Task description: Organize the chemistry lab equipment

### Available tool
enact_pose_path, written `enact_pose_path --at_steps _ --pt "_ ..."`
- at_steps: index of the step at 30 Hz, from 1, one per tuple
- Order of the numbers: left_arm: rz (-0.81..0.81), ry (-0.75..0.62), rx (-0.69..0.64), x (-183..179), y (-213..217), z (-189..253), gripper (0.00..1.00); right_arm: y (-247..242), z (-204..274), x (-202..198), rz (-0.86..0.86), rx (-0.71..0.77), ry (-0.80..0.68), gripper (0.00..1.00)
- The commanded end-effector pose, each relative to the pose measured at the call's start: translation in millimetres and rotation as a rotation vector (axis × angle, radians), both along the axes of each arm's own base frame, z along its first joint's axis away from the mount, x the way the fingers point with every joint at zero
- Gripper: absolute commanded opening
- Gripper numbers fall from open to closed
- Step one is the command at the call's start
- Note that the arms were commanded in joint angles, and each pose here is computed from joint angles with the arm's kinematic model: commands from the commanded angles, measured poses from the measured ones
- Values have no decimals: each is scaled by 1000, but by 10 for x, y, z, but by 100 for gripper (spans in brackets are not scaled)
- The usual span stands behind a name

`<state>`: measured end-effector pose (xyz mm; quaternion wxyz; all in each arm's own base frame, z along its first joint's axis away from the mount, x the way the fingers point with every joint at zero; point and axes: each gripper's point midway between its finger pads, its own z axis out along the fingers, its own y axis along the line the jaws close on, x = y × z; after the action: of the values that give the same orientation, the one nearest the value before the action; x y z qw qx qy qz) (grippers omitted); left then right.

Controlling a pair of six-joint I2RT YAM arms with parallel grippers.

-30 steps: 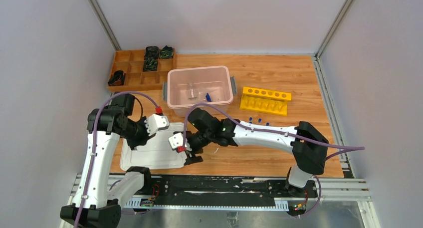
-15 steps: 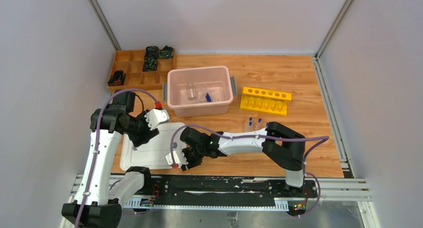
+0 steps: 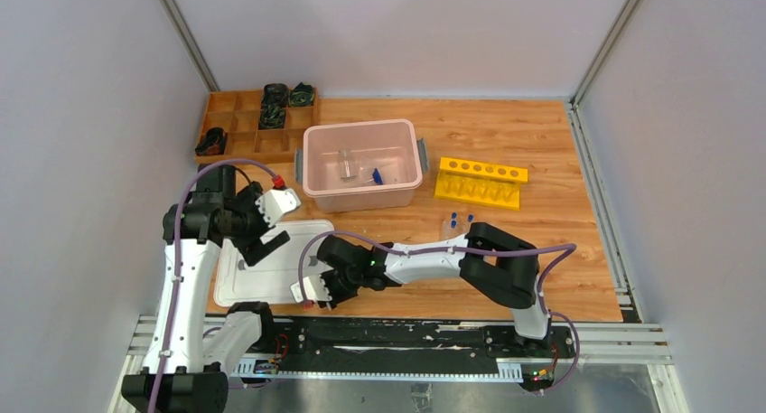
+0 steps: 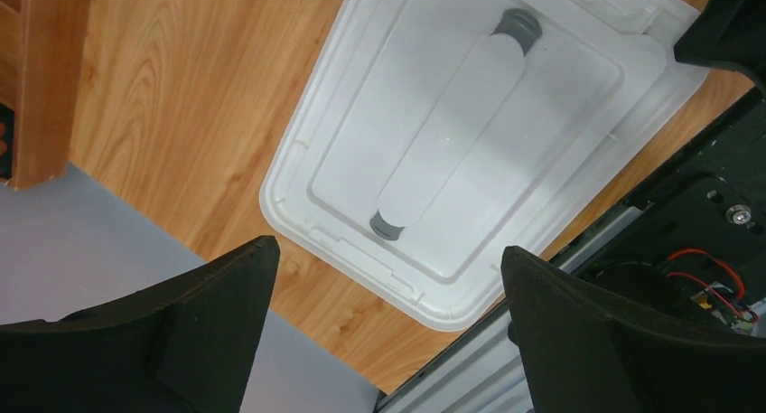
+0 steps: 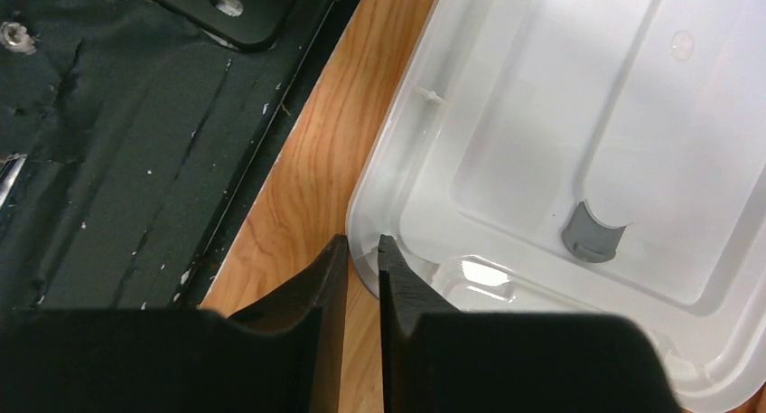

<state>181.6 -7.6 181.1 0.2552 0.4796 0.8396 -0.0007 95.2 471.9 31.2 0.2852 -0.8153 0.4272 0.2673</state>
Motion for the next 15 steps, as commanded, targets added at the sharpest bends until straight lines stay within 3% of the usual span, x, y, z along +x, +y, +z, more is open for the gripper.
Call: enact_pose_path --at_steps 1,4,15 --pt "-35 -125 -60 152 -69 101 100 -18 -206 -7 -27 -55 2 16" --pt "-72 -183 -70 203 -109 86 100 -13 -178 57 -64 -46 15 0" --pt "-338 -320 -89 101 -368 106 100 20 932 362 -193 319 246 0"
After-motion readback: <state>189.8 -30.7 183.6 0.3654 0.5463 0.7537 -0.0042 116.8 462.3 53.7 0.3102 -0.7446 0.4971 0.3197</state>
